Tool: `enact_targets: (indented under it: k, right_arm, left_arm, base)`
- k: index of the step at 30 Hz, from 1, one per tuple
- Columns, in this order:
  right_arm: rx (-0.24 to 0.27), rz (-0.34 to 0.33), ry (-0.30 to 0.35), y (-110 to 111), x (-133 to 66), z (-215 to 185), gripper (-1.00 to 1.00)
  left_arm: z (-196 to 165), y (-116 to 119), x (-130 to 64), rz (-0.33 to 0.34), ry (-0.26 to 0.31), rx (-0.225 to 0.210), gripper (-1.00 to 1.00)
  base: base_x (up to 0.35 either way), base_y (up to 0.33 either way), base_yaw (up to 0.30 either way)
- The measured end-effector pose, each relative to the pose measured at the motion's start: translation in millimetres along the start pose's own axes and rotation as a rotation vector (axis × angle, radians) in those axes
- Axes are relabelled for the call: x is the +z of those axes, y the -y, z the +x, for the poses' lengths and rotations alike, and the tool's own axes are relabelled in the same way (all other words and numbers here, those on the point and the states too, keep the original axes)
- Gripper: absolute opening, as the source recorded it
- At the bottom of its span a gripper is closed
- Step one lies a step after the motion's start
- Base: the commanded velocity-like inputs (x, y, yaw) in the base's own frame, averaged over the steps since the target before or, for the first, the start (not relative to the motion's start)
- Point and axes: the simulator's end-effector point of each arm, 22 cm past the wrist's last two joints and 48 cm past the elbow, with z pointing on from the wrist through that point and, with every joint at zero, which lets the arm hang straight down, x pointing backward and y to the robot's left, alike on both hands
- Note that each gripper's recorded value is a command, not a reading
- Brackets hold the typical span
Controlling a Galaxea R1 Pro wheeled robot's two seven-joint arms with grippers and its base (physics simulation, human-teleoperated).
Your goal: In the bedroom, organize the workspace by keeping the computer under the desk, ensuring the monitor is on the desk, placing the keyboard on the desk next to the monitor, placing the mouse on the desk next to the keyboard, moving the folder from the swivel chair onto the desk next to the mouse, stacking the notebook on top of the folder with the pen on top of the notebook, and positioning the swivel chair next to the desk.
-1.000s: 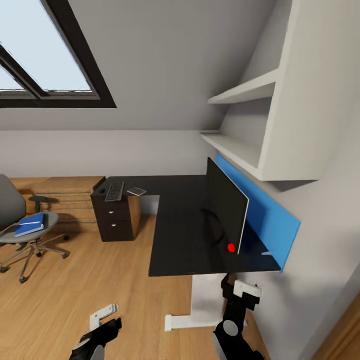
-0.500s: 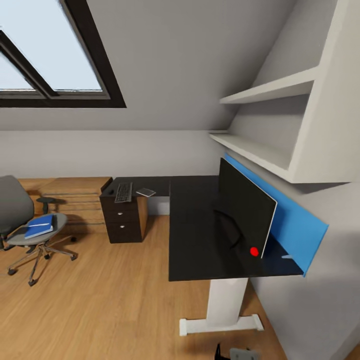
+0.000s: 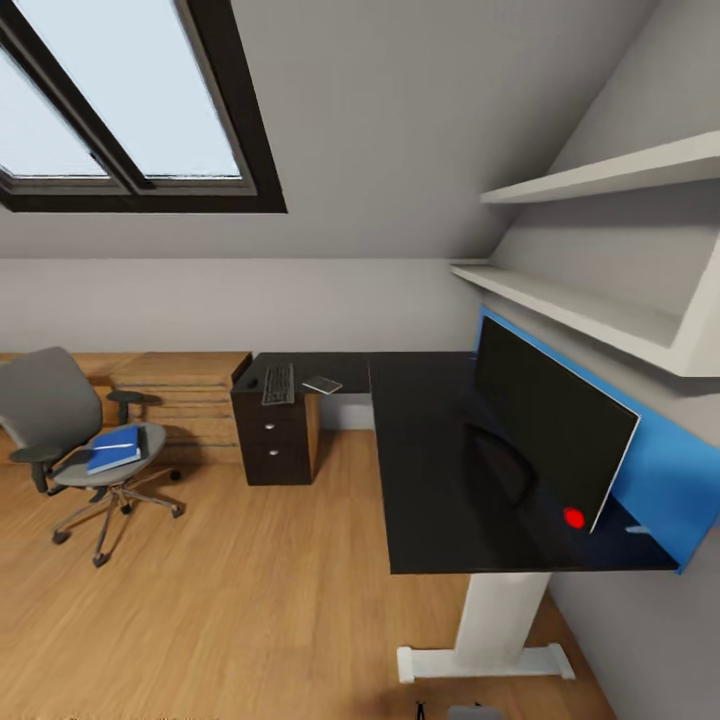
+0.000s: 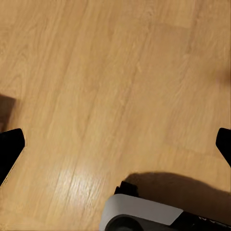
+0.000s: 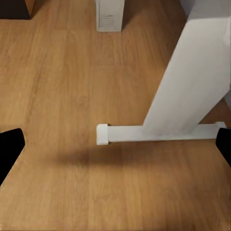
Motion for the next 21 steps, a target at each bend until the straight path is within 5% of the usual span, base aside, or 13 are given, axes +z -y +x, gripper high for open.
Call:
enact_targets:
  k: [21]
  right_arm:
    - [-0.005, -0.048, -0.003, -10.6, -0.8, 1.8, 1.0]
  left_arm:
    - [11.5, 3.0, -1.6, 0.003, -0.022, 0.005, 1.0]
  base:
    - [0.207, 0.282, 0.015]
